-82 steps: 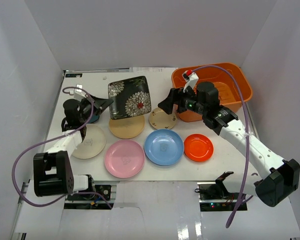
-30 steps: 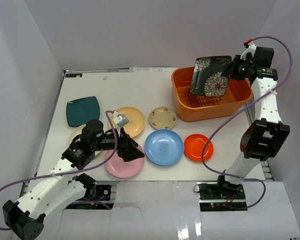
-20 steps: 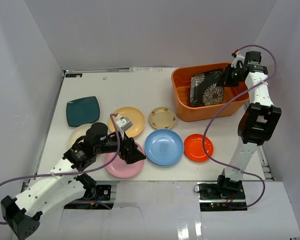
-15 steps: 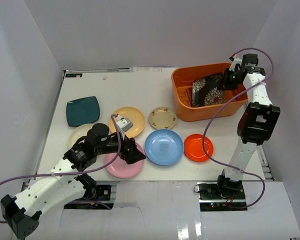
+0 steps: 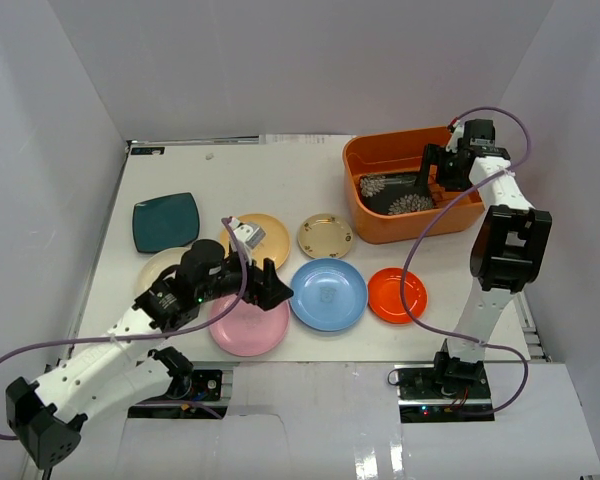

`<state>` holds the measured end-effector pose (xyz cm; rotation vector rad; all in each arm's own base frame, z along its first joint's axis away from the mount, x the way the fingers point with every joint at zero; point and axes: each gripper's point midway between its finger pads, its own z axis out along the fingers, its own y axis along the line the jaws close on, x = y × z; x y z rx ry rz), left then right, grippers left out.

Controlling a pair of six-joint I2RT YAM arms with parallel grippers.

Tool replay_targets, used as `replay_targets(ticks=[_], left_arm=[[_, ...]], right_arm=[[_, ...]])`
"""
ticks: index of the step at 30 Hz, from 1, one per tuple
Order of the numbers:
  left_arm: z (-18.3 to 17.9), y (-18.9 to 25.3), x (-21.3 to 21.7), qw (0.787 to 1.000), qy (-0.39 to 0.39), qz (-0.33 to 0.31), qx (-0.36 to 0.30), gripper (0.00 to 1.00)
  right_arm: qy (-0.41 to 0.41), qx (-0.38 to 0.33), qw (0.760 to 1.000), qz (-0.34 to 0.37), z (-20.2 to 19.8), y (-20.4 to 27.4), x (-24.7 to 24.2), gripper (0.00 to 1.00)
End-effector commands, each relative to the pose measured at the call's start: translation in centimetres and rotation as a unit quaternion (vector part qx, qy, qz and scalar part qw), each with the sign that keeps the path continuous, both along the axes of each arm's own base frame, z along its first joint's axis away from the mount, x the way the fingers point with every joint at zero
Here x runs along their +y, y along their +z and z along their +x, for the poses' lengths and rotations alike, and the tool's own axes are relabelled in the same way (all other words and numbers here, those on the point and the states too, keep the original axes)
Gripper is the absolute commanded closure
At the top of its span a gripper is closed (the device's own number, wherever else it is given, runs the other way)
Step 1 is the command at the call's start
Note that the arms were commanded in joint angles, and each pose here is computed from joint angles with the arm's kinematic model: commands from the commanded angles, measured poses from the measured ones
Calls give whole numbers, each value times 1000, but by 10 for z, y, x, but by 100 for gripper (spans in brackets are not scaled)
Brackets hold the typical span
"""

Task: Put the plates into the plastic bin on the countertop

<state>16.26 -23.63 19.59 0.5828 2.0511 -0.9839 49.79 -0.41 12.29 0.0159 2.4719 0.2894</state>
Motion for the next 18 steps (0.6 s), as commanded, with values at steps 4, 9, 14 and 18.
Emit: replay_targets(ticks=[4, 9, 14, 18], left_arm=[[47, 31, -15, 997, 79, -17, -14, 2], [97, 44, -17, 987, 157, -6, -25, 2], [167, 40, 37, 961, 277, -24, 18, 4], [208, 21, 124, 915, 401, -10, 50, 4]], right_arm=[[-58, -144, 988, 6, 11, 87, 12, 7], [-43, -224, 972, 47, -19, 136, 58, 10], [34, -315, 940, 122, -84, 199, 119, 10], [112, -349, 910, 193, -158, 207, 172, 10]])
